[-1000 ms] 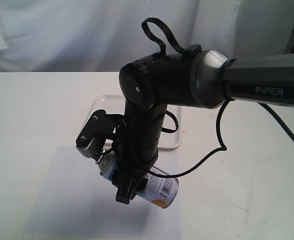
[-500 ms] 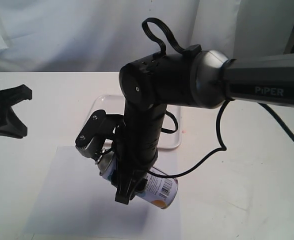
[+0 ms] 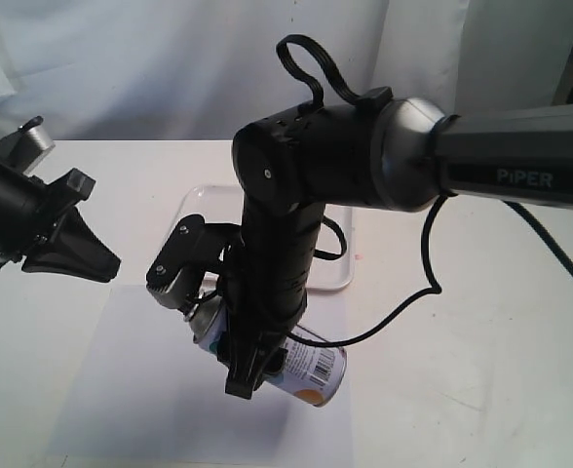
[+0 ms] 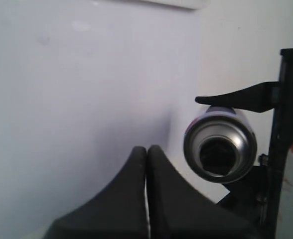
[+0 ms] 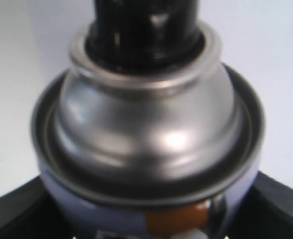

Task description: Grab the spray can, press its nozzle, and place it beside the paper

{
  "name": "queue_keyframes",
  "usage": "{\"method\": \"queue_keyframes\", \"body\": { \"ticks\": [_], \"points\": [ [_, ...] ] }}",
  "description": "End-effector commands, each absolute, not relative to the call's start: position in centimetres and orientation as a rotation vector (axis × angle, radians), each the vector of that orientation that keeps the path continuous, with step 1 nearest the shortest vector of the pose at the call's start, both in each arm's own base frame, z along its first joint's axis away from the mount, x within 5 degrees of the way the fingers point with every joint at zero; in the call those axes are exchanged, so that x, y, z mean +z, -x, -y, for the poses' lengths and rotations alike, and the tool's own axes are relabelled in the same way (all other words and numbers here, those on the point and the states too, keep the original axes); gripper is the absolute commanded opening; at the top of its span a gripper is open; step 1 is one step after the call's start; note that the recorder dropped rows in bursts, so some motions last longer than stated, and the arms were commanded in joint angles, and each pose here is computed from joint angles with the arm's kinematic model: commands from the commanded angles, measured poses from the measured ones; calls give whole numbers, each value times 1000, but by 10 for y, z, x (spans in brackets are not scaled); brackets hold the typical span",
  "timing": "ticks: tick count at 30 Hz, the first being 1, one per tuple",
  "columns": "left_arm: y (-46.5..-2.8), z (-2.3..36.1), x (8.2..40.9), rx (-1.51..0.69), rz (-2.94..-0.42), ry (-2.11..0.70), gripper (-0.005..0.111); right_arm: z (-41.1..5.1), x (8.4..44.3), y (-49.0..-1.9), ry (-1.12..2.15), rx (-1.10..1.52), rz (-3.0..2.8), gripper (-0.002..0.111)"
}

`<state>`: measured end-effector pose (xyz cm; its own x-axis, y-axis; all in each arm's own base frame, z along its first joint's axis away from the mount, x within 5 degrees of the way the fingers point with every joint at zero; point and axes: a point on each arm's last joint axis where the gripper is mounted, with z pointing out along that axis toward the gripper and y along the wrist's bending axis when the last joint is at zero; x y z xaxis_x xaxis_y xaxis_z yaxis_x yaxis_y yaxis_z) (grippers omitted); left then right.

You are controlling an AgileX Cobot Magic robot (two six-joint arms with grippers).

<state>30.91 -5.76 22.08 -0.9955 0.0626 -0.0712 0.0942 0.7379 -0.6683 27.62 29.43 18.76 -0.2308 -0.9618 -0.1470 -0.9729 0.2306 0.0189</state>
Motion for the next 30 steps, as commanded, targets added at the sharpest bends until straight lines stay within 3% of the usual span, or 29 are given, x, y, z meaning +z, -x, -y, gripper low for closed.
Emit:
{"method": "queue_keyframes", "body": {
  "ticks": [1,19,26,30],
  "points": [
    [-315,59,225,-1127,-2806,-142,0,-295,195,-278,1862,180,-2362,0],
    [-325,56,223,-1036,-2747,-75,0,-295,195,-278,1854,181,-2368,0],
    [-326,59,225,-1084,-2719,-40,0,-295,195,-278,1859,180,-2364,0],
    [-321,62,218,-1177,-2759,-185,0,-295,195,-278,1857,181,-2358,0]
  ]
}}
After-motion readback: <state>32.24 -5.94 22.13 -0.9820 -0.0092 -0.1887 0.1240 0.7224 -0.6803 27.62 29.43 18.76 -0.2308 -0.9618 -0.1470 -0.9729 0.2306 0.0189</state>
